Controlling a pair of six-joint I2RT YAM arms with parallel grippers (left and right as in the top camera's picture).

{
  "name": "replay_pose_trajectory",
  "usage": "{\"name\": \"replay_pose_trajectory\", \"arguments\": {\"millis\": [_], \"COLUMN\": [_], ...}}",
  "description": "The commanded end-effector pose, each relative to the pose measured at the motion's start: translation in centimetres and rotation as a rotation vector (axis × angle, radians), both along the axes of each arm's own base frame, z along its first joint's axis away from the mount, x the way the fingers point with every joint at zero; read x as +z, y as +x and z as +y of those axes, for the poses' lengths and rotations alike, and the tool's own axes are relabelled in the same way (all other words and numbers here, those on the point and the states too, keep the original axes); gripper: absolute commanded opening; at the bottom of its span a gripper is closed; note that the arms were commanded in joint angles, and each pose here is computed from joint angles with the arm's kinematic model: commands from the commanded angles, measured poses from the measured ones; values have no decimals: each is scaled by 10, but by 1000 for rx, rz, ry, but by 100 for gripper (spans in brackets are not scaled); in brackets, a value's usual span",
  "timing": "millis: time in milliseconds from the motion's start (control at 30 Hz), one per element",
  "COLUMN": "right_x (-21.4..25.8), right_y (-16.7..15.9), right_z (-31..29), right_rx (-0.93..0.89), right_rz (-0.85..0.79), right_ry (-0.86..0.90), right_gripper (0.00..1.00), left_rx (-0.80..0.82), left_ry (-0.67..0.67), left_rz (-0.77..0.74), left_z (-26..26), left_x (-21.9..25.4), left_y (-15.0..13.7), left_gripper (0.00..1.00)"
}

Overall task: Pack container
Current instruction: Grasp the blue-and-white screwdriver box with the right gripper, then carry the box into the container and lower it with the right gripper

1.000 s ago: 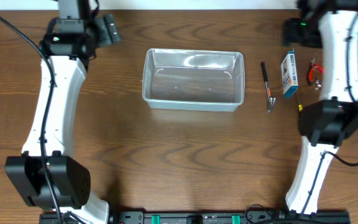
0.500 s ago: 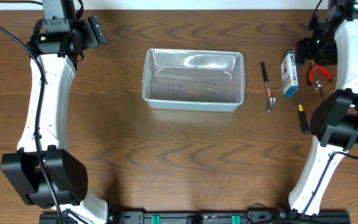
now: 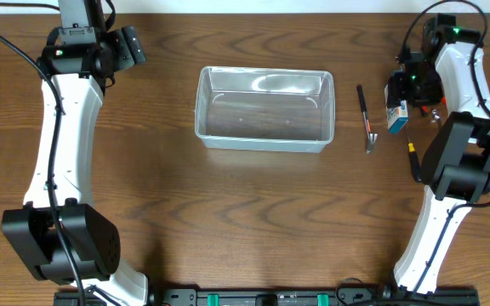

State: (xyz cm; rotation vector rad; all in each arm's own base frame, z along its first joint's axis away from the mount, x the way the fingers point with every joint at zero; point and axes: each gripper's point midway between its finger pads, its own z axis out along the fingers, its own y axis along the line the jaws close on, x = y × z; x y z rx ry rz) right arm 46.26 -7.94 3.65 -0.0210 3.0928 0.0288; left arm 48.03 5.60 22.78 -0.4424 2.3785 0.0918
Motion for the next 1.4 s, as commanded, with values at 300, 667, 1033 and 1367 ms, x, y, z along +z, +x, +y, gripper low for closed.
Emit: {"name": "replay_pose_trajectory", "arguments": {"millis": [300,667,1033,1367], "right_x": [-10,-8,104,232], "right_y": [-4,0,70,65], "right_z": [6,6,33,192], "right_rx": [5,-30,65,455], "right_rz": [9,-6,-323,-595], "right_ry": [9,9,4,181], "right_gripper": [29,1,1,1], "left_rx": [3,3,3,3], "left_ry": [20,20,20,20], "left_rz": [15,15,15,15], "left_z": [4,4,4,4], "left_x": [-4,-4,-4,-4], "left_y": [1,1,1,1], "left_gripper": [98,98,98,98]}}
